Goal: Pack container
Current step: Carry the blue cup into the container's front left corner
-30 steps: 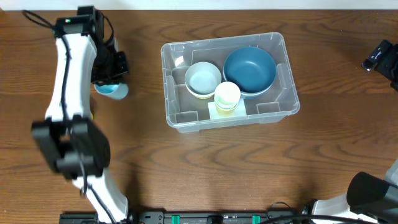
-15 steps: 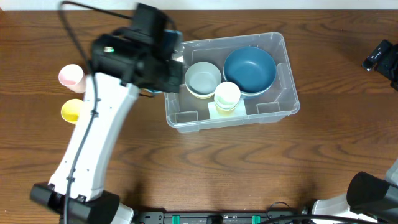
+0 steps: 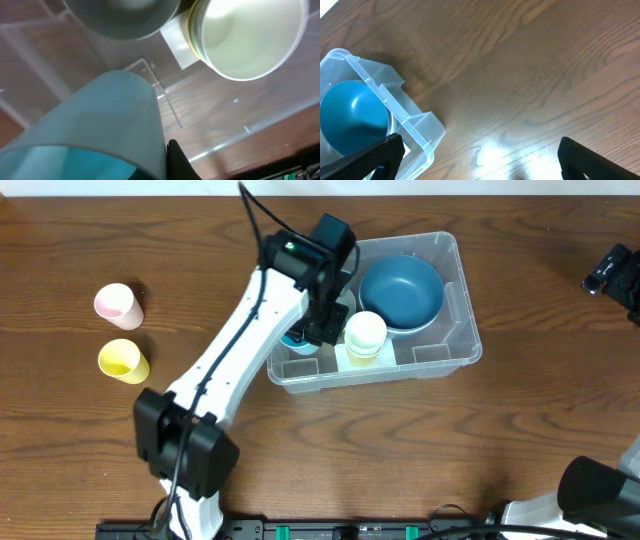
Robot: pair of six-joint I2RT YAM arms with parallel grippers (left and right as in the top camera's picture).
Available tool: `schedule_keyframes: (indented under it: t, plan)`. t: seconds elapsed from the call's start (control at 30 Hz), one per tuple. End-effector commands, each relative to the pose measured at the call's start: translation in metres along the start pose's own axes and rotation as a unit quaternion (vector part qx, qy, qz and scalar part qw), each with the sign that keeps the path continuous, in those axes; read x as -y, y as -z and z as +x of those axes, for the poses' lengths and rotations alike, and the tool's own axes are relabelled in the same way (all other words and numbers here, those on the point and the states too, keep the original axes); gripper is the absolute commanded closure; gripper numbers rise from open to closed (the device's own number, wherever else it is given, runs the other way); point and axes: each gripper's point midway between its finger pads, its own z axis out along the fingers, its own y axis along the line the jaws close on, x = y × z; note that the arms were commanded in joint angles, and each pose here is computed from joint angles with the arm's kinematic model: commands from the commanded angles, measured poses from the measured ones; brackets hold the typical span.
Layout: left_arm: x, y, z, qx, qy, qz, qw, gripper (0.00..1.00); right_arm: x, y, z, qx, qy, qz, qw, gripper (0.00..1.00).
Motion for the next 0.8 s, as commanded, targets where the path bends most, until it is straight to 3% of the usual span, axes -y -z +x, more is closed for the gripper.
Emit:
schedule_keyframes:
  t: [0.0,0.27,0.6,0.77]
  plan:
    - [-0.002,-0.014,0.009,-0.024,0.015,-0.012,1.0,0.94,-0.001,0.001,0.0,0.001,0.004,-0.002,1.0,0.01]
    - [-0.008,-0.061,0.025,-0.054,0.061,-0.018,0.997,0.94,-0.001,0.001,0.0,0.001,0.004,-0.002,1.0,0.01]
    - [-0.003,-0.11,0.033,-0.053,0.064,0.011,0.996,0.93,-0.001,0.001,0.0,0.001,0.004,-0.002,1.0,0.01]
    - [-0.003,-0.111,0.031,-0.048,0.064,0.011,0.997,0.48,-0.001,0.001,0.0,0.001,0.004,-0.002,1.0,0.01]
